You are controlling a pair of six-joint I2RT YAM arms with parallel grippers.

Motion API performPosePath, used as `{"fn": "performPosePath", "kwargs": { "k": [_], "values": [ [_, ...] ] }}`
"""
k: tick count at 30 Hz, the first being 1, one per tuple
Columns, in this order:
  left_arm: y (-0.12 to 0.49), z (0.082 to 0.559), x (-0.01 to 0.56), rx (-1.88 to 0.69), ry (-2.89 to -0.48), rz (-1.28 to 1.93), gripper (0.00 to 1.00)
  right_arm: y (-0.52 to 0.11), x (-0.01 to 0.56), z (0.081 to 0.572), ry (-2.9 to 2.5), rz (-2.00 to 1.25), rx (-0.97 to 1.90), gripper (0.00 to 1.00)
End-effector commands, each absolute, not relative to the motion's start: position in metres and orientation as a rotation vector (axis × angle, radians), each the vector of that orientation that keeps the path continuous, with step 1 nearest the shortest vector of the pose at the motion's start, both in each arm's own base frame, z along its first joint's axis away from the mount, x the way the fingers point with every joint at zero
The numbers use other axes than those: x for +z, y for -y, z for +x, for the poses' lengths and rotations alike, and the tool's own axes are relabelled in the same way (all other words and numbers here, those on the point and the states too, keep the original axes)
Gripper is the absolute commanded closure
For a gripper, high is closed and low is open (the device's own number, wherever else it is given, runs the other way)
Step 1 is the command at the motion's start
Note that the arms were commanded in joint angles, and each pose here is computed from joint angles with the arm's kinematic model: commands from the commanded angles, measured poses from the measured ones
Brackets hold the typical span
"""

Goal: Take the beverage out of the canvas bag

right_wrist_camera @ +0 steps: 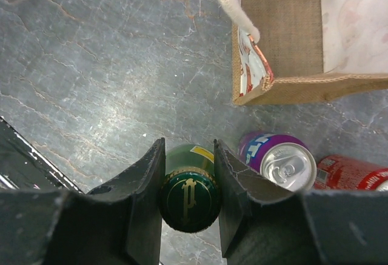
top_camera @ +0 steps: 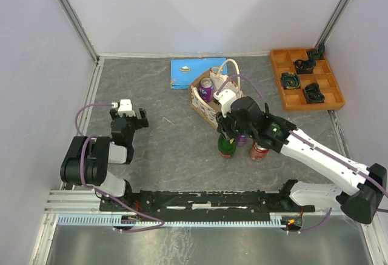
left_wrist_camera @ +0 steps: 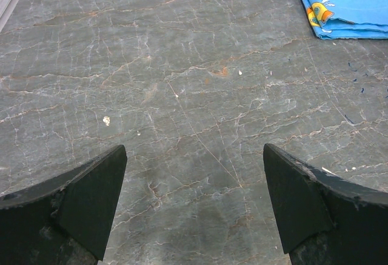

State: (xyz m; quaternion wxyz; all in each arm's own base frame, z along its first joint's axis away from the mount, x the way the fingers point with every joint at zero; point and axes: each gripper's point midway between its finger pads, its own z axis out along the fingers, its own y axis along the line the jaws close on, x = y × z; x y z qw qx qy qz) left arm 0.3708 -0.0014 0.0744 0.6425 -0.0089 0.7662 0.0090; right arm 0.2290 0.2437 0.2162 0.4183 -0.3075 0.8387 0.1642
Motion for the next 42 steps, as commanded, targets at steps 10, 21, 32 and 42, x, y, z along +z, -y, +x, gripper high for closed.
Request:
{"fn": "performPosePath", "kwargs": {
  "k": [10, 21, 32, 42],
  "values": [
    [-0.004, 0.377, 0.092, 0.042, -1.675, -0.041, 0.01, -0.274, 0.214, 0.260, -1.940, -0.651, 0.485, 1.00],
    [-0.004, 0.377, 0.092, 0.042, -1.675, -0.041, 0.01, -0.274, 0.205, 0.267, -1.921, -0.595, 0.471, 1.00],
    [-0.004, 0.377, 0.092, 0.042, -1.675, -0.041, 0.01, -0.262, 0.184, 0.249, -2.010, -0.659, 0.459, 0.73],
    [-0.004, 0.377, 0.091, 0.041, -1.676, -0.040, 0.01, -0.255, 0.189, 0.250, -2.011, -0.663, 0.418, 0.01]
  ]
}}
